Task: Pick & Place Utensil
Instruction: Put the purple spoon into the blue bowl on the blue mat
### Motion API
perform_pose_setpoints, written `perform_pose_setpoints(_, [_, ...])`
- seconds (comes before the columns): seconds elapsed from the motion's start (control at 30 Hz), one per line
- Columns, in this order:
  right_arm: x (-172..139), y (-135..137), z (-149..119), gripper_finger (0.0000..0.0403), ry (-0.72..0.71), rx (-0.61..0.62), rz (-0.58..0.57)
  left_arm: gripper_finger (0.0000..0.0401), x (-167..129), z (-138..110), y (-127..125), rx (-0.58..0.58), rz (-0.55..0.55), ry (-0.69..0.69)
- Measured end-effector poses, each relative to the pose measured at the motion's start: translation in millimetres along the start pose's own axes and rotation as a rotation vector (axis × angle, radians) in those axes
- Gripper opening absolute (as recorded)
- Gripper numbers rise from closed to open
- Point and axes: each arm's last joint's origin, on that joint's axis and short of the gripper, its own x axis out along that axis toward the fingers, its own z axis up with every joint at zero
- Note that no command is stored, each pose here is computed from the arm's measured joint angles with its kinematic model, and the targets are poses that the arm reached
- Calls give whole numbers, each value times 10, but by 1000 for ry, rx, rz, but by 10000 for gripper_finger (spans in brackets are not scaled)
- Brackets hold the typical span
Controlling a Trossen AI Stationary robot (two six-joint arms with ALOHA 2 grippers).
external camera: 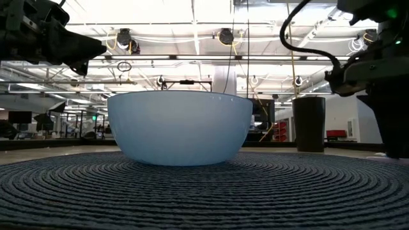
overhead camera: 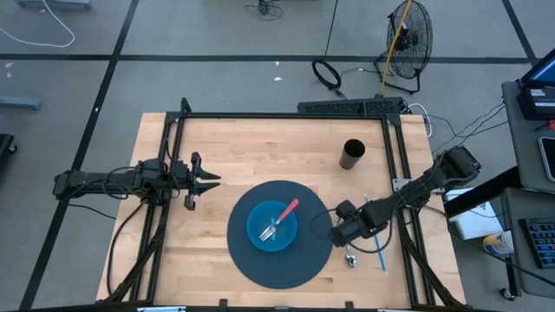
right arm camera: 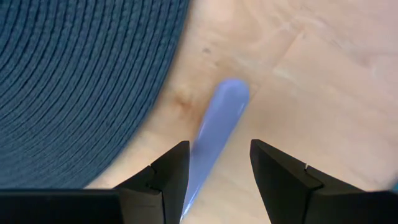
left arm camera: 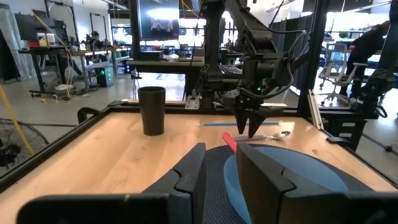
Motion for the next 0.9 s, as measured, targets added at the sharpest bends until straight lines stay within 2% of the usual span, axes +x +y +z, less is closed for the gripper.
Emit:
perform_pose_setpoints(0.2, [106, -38, -1, 164, -4, 1, 54, 93, 0, 1, 0, 0, 0, -1])
perform_pose_setpoints(0.43, [126, -91, -7, 160, -1, -26, 14, 93, 0, 3, 0, 3, 1, -3])
perform_pose_setpoints(0.77, [133, -182, -18, 80, 29, -42, -79, 93, 0, 3, 8, -3, 26, -3])
perform_pose_setpoints(0.9, [132, -189, -19, 62, 33, -64, -85, 93, 0, 3, 8, -5, 27, -4])
